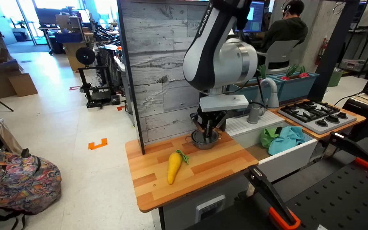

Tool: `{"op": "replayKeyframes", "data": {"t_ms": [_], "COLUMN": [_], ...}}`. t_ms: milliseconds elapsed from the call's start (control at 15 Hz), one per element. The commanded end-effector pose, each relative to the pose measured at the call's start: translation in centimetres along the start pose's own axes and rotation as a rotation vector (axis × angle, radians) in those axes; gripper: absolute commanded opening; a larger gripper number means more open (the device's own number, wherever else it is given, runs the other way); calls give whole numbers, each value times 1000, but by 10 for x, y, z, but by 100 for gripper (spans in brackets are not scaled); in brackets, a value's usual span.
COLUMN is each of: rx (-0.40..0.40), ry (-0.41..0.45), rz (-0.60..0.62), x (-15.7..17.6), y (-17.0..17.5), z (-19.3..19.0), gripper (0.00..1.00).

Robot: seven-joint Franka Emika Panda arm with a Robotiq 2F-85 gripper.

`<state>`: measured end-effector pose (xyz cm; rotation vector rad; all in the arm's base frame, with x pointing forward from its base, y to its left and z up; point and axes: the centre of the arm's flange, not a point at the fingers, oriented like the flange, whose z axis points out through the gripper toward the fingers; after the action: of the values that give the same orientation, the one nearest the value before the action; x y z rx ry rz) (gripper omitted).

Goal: Remove the silver lid from the silver pot

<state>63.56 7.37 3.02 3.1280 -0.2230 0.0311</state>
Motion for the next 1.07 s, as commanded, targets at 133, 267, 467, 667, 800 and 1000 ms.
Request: {"op": "replayKeyframes", "data": {"t_ms": [133, 267, 467, 667, 800, 1000], "rx": [-36, -30, -11, 8, 29, 66], "ry": [31, 51, 100, 134, 138, 118], "rz": [-25, -27, -22, -39, -71, -137], "x": [-7, -16, -31, -46, -54, -71], "y": [-2, 1, 9, 10, 6, -10], "z": [-14, -24, -43, -59, -66, -67], "gripper": [5, 5, 5, 5, 5, 5]}}
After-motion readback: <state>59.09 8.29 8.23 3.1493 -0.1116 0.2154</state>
